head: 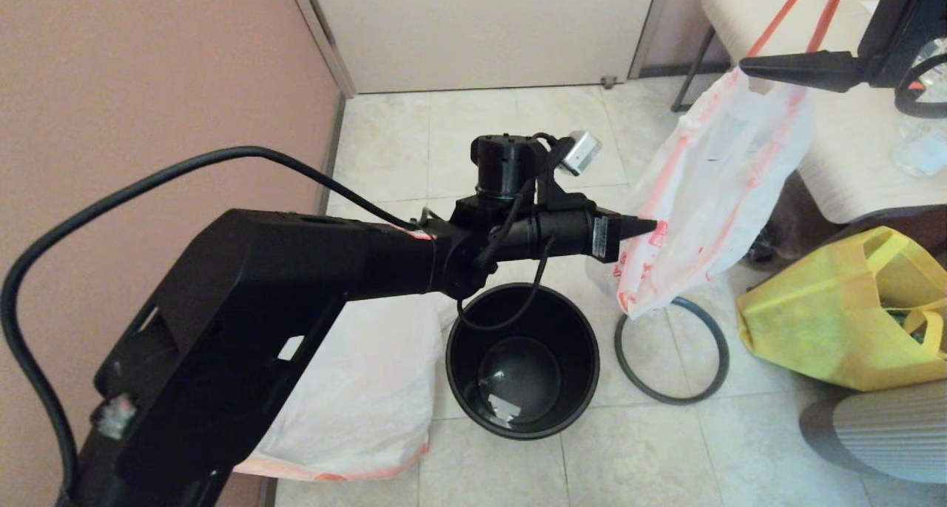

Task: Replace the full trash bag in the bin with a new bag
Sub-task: Place the trash bag on the floor

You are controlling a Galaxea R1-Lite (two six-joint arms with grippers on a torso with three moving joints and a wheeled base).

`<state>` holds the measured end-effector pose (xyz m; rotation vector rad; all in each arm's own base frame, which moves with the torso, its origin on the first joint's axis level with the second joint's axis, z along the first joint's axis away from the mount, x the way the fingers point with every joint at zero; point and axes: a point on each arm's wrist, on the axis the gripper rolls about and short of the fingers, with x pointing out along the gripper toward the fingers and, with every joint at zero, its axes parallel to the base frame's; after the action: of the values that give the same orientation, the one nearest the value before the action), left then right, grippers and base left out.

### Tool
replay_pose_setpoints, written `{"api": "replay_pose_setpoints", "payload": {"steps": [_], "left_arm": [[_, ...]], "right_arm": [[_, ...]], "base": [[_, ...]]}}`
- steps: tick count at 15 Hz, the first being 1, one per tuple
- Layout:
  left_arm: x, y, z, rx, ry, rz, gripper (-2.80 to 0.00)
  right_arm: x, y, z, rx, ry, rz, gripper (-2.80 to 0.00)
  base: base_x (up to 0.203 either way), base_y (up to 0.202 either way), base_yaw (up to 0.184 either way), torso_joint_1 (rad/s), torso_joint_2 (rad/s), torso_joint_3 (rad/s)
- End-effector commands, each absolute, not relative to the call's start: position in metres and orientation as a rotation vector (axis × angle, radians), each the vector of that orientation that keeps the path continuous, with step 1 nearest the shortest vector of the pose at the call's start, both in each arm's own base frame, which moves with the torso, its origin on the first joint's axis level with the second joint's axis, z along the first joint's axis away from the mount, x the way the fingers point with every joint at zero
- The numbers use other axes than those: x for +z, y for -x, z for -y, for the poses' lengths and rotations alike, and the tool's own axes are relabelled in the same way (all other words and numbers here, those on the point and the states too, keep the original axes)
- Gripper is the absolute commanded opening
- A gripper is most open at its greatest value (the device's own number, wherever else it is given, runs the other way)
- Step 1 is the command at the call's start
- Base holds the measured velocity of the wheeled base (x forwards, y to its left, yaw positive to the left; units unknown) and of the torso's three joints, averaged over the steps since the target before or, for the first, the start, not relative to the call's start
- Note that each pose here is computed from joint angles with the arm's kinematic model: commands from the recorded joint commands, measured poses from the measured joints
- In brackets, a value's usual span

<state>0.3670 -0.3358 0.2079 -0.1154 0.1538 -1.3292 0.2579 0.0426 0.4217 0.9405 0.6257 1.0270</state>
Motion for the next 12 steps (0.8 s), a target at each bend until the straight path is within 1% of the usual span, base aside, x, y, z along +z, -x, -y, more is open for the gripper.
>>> {"api": "replay_pose_setpoints", "payload": {"steps": [1, 5, 7, 9, 12], "left_arm": [[0.199, -0.375, 0.341, -1.33, 0.177, -0.103, -2.8], [0.191, -0.377, 0.345, -1.288, 0.202, -0.103, -2.8], [0.183, -0.383, 0.346, -1.211, 0.204, -0.135, -2.8], [0.171, -0.397, 0.337, -1.161, 0.203, -0.163, -2.8], [0.169, -0.403, 0.33, -1.138, 0.225, -0.169, -2.8]], "right_arm": [[0.425, -0.25, -0.042, 1.038, -0.939, -0.626, 0.0], [0.426, -0.246, -0.042, 1.041, -0.941, -0.634, 0.0], [0.43, -0.232, -0.042, 1.051, -0.942, -0.651, 0.0], [0.436, -0.215, -0.04, 1.076, -0.933, -0.655, 0.0], [0.442, -0.205, -0.033, 1.06, -0.926, -0.615, 0.0]], "base": [[0.0, 0.0, 0.0, 0.0, 0.0, 0.0], [0.0, 0.0, 0.0, 0.0, 0.0, 0.0], [0.0, 0.0, 0.0, 0.0, 0.0, 0.0], [0.0, 0.0, 0.0, 0.0, 0.0, 0.0], [0.0, 0.0, 0.0, 0.0, 0.0, 0.0]]}}
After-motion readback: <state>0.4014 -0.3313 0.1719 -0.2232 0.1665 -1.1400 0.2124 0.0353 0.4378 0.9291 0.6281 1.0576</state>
